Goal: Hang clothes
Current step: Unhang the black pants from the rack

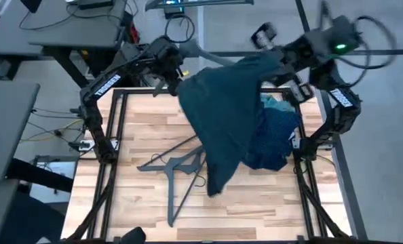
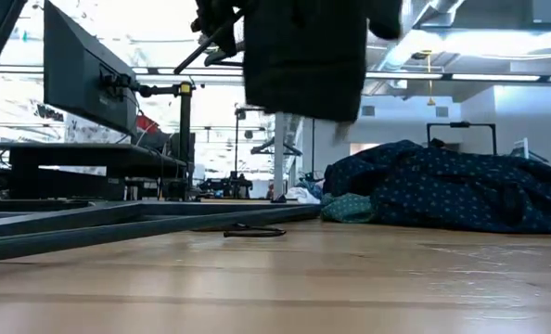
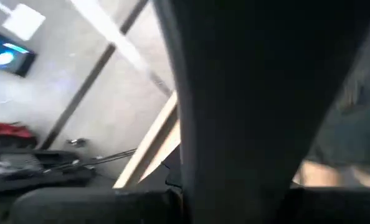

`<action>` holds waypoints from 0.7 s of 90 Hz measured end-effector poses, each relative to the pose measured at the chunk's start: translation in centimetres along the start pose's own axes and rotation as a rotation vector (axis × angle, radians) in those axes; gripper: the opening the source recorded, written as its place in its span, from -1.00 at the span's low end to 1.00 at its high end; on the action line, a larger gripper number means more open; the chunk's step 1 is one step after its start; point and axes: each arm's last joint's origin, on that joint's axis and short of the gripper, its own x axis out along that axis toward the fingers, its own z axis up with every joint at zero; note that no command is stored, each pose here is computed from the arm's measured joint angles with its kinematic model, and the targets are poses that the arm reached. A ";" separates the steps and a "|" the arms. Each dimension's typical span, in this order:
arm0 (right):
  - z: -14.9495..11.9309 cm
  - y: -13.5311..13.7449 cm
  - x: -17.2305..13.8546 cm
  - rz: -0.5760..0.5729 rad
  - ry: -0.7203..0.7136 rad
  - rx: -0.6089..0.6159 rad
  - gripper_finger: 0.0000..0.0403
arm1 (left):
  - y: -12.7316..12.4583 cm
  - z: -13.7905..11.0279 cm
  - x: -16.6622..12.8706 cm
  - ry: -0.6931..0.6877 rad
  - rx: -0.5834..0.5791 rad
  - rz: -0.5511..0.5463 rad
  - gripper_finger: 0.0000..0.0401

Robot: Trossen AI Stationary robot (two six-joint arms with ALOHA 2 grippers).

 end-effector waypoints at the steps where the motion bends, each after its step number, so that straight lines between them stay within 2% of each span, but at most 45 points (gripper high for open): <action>1: 0.2 0.1 0.0 0.000 -0.003 -0.008 -1.00 | 0.0 0.0 0.0 -0.002 -0.001 -0.001 -0.81; 10: 0.9 0.4 -0.4 -0.005 -0.036 -0.082 -1.00 | 0.0 0.1 0.0 -0.014 -0.002 -0.024 -0.81; 24: 0.9 -0.3 -0.9 -0.122 0.001 -0.192 -1.00 | -0.5 0.5 0.3 -0.040 0.008 -0.052 -0.81; 33: 1.8 -0.2 -2.4 -0.203 0.061 -0.176 -1.00 | -1.4 0.9 0.2 -0.081 0.044 -0.083 -0.81; 39: 1.5 -0.8 -2.6 -0.224 0.084 -0.148 -1.00 | -2.3 1.4 0.2 -0.119 0.061 -0.120 -0.81; 54: -3.3 -4.3 -1.4 -0.207 0.122 -0.012 -1.00 | -4.0 1.6 0.5 -0.122 0.138 -0.136 -0.81; 63: -6.4 -5.9 -0.7 -0.173 0.137 0.099 -1.00 | -4.4 1.7 0.8 -0.118 0.139 -0.150 -0.81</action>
